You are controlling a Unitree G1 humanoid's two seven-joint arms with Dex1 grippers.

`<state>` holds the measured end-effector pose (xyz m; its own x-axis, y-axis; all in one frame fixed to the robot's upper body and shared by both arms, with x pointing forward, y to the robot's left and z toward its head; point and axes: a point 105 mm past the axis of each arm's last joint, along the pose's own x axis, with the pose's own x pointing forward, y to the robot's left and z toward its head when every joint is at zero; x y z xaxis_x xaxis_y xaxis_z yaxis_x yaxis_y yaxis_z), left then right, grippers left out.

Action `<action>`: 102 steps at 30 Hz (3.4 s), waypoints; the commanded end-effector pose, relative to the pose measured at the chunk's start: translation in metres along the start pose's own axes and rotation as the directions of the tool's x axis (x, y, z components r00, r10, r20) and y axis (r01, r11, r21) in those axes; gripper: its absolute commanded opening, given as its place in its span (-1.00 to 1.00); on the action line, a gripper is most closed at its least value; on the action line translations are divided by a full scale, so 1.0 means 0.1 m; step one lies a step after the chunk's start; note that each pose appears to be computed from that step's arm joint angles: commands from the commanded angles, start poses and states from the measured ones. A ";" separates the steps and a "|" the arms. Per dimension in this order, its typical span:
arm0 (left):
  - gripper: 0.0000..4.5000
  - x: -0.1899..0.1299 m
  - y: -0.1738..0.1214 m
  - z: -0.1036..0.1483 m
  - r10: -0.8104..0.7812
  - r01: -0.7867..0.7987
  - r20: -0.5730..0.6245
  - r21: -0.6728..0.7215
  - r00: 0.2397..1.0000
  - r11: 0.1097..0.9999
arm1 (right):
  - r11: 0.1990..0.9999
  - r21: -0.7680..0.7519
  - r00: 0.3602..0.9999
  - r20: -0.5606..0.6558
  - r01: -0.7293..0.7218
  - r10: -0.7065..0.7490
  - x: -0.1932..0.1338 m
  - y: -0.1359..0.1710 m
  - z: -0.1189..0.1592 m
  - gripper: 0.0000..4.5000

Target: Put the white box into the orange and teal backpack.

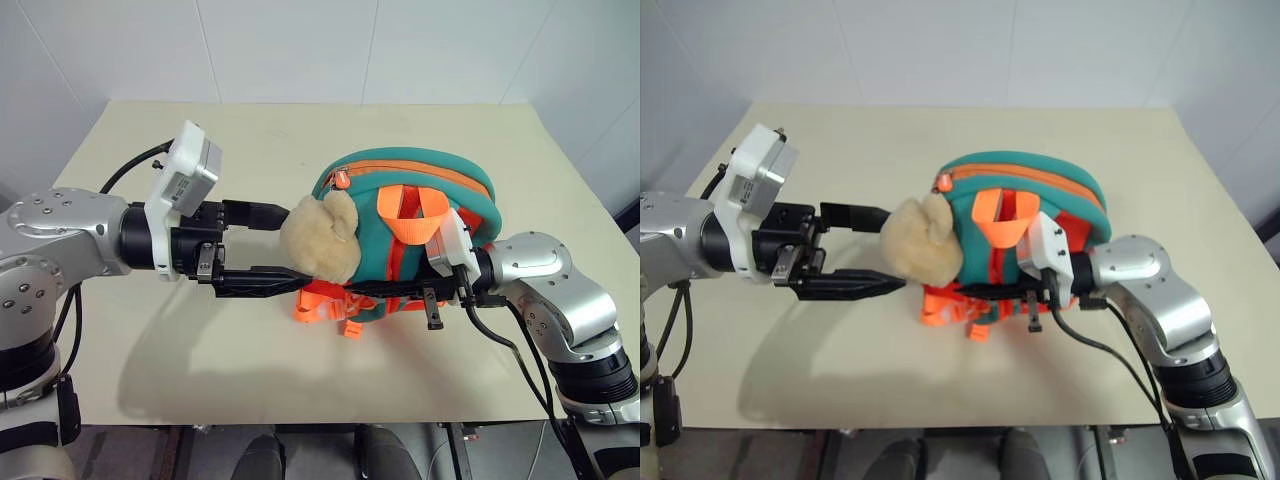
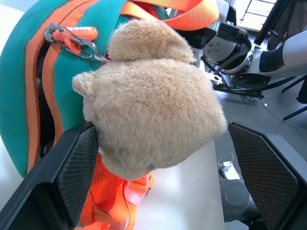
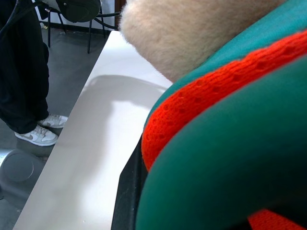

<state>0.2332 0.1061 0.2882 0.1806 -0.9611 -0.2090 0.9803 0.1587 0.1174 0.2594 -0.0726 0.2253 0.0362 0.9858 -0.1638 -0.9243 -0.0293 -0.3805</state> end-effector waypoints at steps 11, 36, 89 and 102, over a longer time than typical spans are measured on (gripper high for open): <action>0.86 0.32 -0.12 0.04 -0.033 0.032 0.034 0.031 0.999 0.999 | 0.998 -0.058 1.000 0.015 -0.005 0.006 0.04 -0.04 0.09 -0.77; -0.86 -0.09 0.04 0.20 0.023 -0.019 -0.040 0.089 0.999 0.996 | 0.998 -0.058 1.000 0.001 0.006 -0.006 0.03 -0.04 0.04 -0.77; -0.86 -0.40 1.01 -1.04 -0.083 0.111 -0.582 0.012 0.809 0.994 | 0.999 -0.029 0.999 -0.019 0.044 -0.044 0.01 -0.08 -0.02 -0.77; -0.86 -0.07 1.04 -1.16 -0.098 0.136 -0.517 0.035 0.850 0.990 | 0.996 -0.019 0.994 -0.056 0.090 -0.091 0.00 -0.13 -0.06 -0.77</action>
<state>0.3423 0.1553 0.1830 0.0790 -0.7003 -0.7094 0.9948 0.0093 0.1017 0.2757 -0.0734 0.2160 0.1323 0.9741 -0.1836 -0.9261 0.0554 -0.3733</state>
